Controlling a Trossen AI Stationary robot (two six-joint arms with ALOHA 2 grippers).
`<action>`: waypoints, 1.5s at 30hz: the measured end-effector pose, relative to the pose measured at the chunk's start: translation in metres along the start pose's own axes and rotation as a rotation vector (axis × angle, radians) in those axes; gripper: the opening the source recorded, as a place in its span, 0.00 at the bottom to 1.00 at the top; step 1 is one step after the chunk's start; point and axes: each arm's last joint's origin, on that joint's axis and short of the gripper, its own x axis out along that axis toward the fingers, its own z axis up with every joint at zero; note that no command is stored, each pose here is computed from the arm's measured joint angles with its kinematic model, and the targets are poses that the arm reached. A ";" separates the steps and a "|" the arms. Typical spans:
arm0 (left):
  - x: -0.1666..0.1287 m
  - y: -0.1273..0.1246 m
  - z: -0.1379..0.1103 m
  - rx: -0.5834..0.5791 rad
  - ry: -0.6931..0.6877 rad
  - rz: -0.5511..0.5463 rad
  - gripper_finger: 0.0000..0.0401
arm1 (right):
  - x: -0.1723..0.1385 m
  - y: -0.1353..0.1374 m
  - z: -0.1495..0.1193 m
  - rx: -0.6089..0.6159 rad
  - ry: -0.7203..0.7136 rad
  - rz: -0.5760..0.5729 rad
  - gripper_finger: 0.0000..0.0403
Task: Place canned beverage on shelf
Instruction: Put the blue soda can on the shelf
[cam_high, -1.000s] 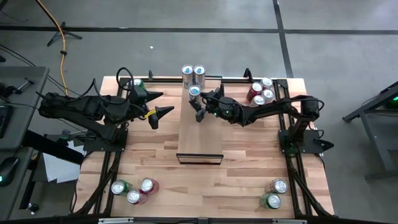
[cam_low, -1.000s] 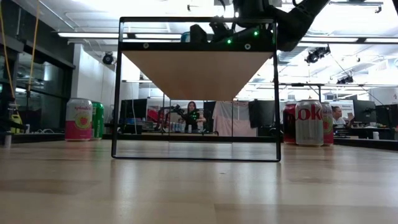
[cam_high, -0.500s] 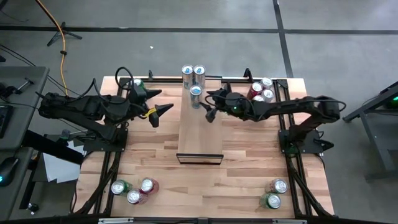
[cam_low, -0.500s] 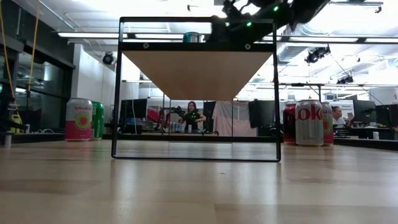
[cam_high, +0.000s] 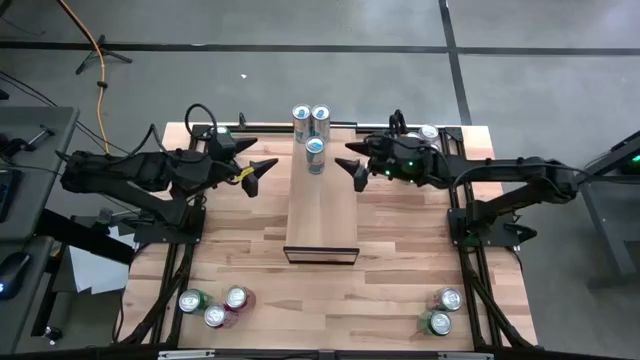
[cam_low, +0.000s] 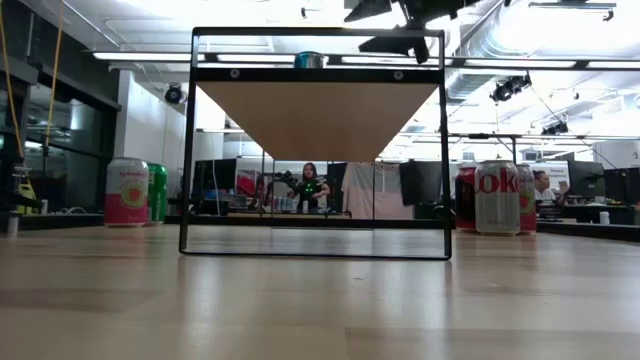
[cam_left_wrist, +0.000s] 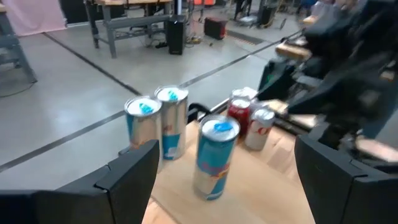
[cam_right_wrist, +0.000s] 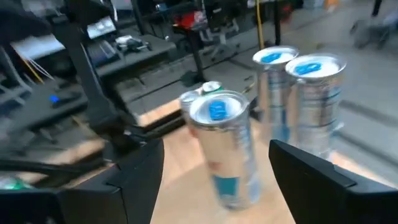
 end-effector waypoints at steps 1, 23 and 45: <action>0.003 0.001 -0.004 0.011 0.011 0.011 0.76 | -0.001 0.001 0.005 0.018 0.026 0.002 0.66; 0.100 0.003 -0.097 -0.132 0.109 0.038 0.04 | 0.059 -0.010 -0.007 0.004 0.392 -0.259 0.01; 0.146 0.050 -0.089 0.063 0.151 -0.259 0.00 | 0.083 -0.019 -0.009 0.199 0.243 -0.336 0.00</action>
